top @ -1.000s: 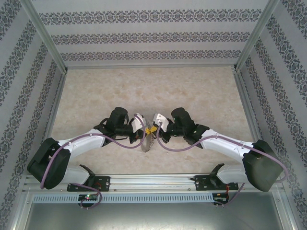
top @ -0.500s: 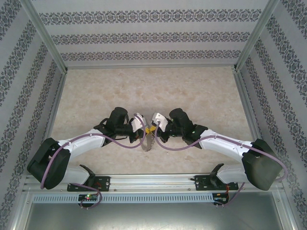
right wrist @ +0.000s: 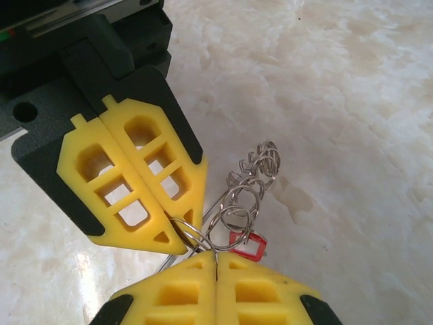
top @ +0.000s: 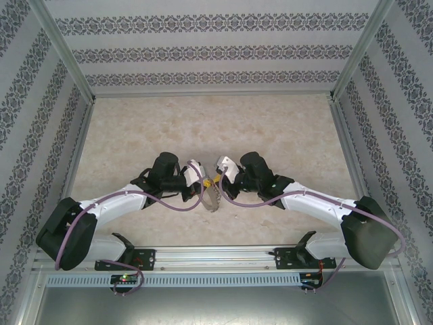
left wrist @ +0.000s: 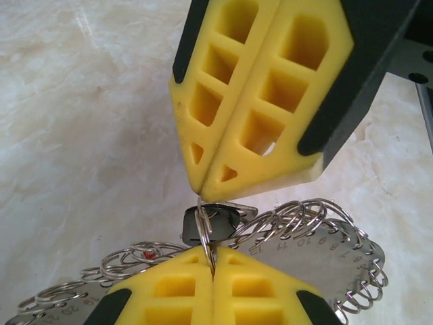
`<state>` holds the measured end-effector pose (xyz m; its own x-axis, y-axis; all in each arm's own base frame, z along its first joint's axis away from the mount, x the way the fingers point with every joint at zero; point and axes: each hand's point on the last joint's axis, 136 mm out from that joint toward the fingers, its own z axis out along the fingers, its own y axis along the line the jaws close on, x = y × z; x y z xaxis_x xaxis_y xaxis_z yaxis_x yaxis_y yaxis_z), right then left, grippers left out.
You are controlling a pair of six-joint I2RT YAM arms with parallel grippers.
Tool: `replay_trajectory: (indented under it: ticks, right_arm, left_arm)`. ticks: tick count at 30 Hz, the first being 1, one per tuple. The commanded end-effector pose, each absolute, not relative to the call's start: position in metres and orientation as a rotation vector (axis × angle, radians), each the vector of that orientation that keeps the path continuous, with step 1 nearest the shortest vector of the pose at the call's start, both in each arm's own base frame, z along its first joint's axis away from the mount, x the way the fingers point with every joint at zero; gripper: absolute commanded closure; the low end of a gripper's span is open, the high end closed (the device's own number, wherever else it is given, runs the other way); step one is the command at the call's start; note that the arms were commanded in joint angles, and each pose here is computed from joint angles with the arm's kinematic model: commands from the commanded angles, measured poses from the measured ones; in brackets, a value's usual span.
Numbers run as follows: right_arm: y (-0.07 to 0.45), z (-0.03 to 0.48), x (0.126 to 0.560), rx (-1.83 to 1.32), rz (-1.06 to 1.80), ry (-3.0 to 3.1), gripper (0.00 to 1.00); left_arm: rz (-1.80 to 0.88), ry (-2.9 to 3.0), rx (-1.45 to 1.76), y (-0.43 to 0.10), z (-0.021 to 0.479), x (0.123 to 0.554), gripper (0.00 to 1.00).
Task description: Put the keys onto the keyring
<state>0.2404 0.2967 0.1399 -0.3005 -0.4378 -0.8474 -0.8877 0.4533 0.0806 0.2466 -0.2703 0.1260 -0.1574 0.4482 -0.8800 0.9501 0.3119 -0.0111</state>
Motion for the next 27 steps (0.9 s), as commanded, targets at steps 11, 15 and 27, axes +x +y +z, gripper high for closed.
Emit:
replay_trajectory:
  ticks: [11, 15, 27]
  right_arm:
    - [0.292, 0.159, 0.254, -1.044, 0.698, 1.872, 1.0]
    - [0.3, 0.169, 0.247, -1.08, 0.749, 1.827, 1.0]
    - [0.301, 0.173, 0.241, -1.107, 0.749, 1.801, 1.0]
  left_arm:
    - [-0.786, 1.707, 1.249, -0.275, 0.131, 0.24, 1.0]
    - [-0.795, 1.707, 1.238, -0.276, 0.13, 0.241, 0.96]
    - [-0.785, 1.713, 1.23, -0.275, 0.127, 0.242, 0.94]
